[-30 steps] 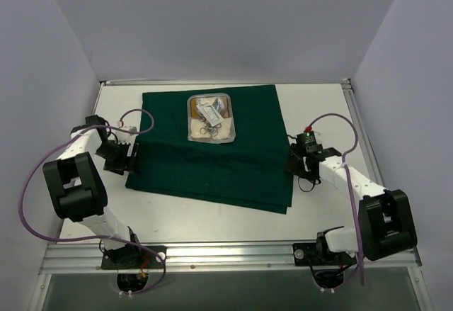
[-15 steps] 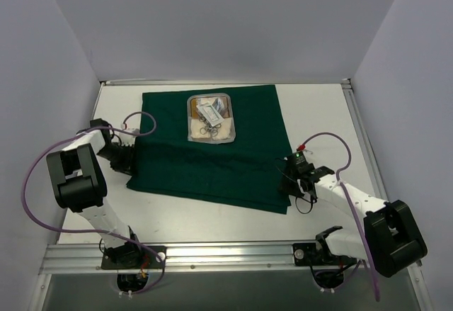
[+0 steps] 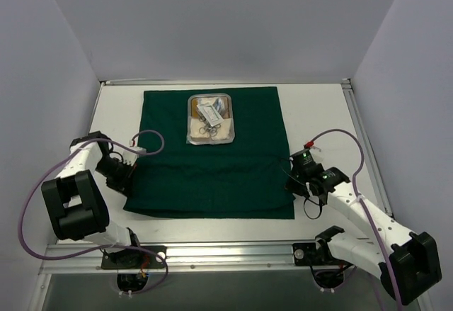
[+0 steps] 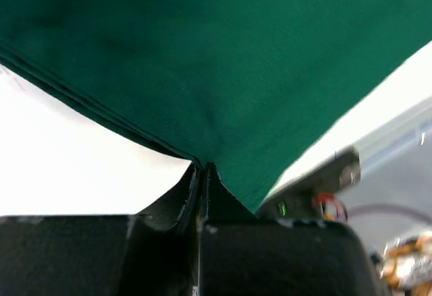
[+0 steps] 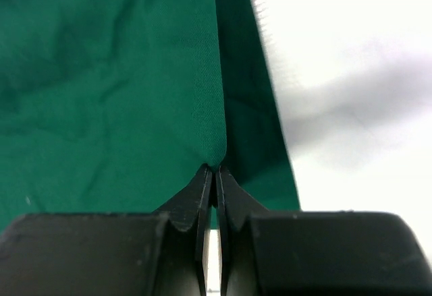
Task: Open and lay out the surgical kit
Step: Open the surgical kit at the center of the board.
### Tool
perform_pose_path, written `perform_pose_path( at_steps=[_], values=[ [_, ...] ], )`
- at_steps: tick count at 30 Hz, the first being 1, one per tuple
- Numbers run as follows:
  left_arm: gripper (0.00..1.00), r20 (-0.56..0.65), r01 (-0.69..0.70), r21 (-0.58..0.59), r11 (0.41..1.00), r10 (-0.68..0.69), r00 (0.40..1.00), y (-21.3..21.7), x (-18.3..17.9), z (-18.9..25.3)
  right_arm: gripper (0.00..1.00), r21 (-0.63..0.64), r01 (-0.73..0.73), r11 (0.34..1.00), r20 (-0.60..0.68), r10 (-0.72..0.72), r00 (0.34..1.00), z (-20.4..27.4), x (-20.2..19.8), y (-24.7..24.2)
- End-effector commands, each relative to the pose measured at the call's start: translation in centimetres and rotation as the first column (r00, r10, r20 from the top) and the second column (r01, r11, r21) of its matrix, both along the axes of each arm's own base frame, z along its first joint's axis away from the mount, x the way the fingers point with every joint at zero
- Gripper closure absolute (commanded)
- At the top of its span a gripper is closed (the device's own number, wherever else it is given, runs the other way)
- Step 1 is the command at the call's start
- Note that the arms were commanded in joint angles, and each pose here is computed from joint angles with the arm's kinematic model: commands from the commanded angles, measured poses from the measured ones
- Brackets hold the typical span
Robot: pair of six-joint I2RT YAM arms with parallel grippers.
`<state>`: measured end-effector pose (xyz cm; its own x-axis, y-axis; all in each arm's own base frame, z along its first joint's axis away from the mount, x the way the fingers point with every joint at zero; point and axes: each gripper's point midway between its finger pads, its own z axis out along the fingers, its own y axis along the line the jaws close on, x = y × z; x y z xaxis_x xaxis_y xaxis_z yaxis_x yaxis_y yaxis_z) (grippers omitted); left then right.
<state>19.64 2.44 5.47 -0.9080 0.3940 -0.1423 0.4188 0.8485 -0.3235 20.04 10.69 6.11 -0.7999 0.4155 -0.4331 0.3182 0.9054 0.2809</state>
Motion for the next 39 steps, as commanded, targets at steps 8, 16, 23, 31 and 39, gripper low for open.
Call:
perform_pose_path(
  at_steps=[8,16,23,31,39],
  values=[
    [0.97,-0.230,0.225,-0.010,0.974,-0.221,0.948,1.0,-7.0,2.5,1.00,-0.137,0.063,0.989,-0.064,-0.072,0.995,1.8,-3.2,-3.4],
    [0.57,-0.224,0.228,0.001,0.974,-0.222,0.949,1.6,-6.4,3.1,0.59,-0.136,0.060,0.989,-0.068,-0.070,0.995,1.5,-3.4,-3.2],
    [0.48,-0.117,0.217,0.051,0.975,-0.210,0.971,2.8,-4.0,6.6,0.52,-0.125,0.083,0.989,0.059,-0.076,0.995,5.7,-0.9,-3.0],
    [0.45,0.299,-0.030,0.001,1.000,0.028,0.954,1.7,9.7,11.2,0.63,-0.085,-0.138,0.987,0.364,0.160,0.917,13.0,12.0,4.9],
    [0.44,0.348,-0.240,-0.041,0.970,0.239,0.907,1.5,17.8,7.6,0.66,-0.119,-0.386,0.915,0.349,0.403,0.846,9.6,26.8,15.6]
  ],
)
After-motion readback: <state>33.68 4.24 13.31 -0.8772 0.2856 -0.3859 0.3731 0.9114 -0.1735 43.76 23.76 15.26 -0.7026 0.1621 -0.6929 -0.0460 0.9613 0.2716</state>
